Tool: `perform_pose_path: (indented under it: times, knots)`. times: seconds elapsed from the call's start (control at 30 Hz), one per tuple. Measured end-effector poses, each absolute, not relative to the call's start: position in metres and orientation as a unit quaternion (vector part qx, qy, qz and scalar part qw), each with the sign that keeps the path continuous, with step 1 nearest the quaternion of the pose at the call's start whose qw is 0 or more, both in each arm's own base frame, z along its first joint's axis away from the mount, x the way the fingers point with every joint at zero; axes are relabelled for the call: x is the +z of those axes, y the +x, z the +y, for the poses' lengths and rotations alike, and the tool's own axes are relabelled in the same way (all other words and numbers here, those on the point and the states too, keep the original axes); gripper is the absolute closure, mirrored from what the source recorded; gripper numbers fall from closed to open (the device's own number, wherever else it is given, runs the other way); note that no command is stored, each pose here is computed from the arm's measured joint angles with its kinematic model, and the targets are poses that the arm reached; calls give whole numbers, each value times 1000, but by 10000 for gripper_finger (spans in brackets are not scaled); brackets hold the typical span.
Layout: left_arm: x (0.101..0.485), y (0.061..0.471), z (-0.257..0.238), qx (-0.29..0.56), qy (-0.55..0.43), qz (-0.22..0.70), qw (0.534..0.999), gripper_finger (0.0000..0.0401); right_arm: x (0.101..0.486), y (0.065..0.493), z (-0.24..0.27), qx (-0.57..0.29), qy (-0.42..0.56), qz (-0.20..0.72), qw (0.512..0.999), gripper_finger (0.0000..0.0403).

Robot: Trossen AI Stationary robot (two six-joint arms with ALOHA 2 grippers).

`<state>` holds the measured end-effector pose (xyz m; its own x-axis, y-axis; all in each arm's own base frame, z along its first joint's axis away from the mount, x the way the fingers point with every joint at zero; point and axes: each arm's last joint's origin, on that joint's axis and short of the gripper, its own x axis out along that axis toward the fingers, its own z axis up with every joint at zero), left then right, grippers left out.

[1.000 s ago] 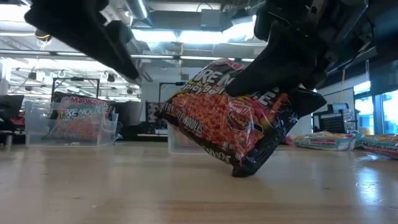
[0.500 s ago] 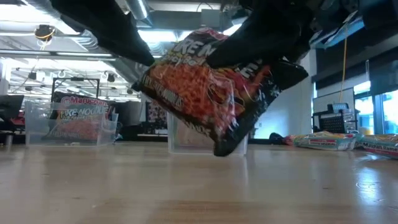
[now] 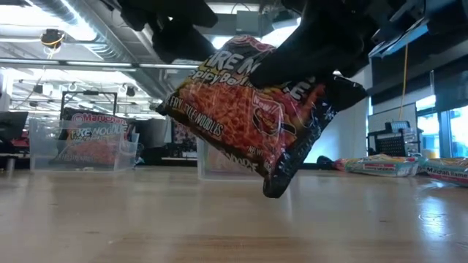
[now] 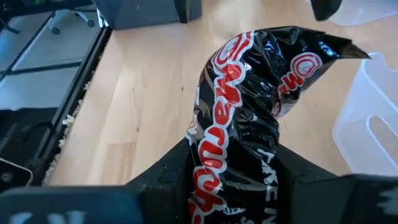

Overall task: Sort Maruchan noodles
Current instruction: Put the black noodle pack into the left transparent bin

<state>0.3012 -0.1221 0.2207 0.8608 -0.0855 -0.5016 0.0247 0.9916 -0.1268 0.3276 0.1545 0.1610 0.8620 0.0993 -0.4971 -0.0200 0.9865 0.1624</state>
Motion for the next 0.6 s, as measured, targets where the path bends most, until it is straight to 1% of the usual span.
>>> perform_pose_path:
  times: [0.17,0.3,0.47,0.6]
  knots:
    - [214,307,-115,-35,-38,272,961,118,162,330,150,26,73,254,964,278]
    - [209,311,-112,-63,-59,285,955,117,162,332,145,15,83,256,963,278]
    - [208,309,-114,-72,-66,293,951,120,162,332,146,21,68,255,964,278]
    - [208,310,-111,-62,-65,294,952,121,162,332,145,14,55,252,966,278]
